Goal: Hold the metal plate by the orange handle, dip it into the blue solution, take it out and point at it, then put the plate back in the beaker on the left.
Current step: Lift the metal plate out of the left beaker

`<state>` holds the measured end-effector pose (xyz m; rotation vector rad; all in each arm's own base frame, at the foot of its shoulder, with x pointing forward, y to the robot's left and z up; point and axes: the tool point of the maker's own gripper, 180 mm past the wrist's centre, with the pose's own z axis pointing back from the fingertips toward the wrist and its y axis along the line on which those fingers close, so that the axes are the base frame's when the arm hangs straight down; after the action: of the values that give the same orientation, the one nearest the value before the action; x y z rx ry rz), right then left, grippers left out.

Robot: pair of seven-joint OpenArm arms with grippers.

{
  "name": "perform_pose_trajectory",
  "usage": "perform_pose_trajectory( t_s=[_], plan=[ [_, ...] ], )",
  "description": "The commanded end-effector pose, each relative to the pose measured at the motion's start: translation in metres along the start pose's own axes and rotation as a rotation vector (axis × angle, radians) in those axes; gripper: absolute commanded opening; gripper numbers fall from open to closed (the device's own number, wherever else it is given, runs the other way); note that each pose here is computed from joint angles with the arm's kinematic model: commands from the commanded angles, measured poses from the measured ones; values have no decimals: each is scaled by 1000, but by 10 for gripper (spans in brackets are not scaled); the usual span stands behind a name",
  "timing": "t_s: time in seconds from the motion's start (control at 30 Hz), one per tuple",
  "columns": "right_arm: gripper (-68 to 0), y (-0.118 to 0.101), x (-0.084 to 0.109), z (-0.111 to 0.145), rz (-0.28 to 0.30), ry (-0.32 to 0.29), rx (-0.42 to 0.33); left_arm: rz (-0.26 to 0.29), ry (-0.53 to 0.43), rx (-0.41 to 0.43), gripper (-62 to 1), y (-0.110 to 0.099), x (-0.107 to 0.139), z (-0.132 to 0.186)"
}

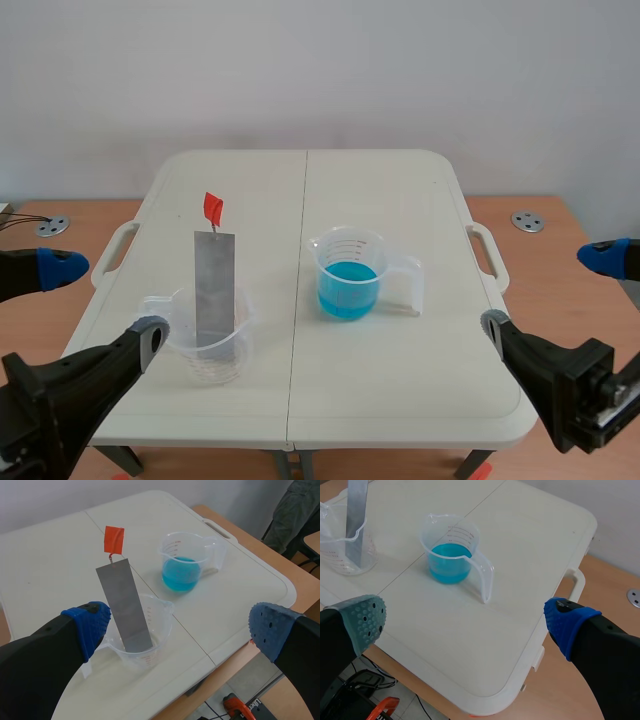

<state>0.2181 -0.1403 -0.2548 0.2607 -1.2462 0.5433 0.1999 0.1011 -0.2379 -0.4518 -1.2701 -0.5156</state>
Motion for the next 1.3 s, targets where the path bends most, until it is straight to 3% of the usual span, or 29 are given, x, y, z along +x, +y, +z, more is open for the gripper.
perform_pose_trajectory(
  t_s=[0.0,0.53,0.93,1.0,1.03,1.13,1.17,1.27],
  plan=[
    [-12,-1,10,-1,7,-32,4,1,-18,-5,-17,0,5,-1],
    [-12,0,10,-2,29,-33,9,-23,1,-8,-11,-1,2,-1],
    [-12,6,33,-13,73,-112,77,-22,-2,-8,-31,-1,2,-1],
    [-12,11,40,-17,80,-136,105,-22,-2,-8,-110,-1,2,-1],
    [-12,14,43,-20,87,-147,119,-22,0,-8,-198,-1,2,-1],
    [-12,22,53,-28,100,-178,157,-23,24,-7,-620,-1,-3,-1],
    [-12,24,55,-30,101,-187,167,-22,24,-7,-590,-1,-3,-1],
    [-12,32,65,-38,101,-221,189,-23,25,-7,-599,-1,-3,-1]
  ],
)
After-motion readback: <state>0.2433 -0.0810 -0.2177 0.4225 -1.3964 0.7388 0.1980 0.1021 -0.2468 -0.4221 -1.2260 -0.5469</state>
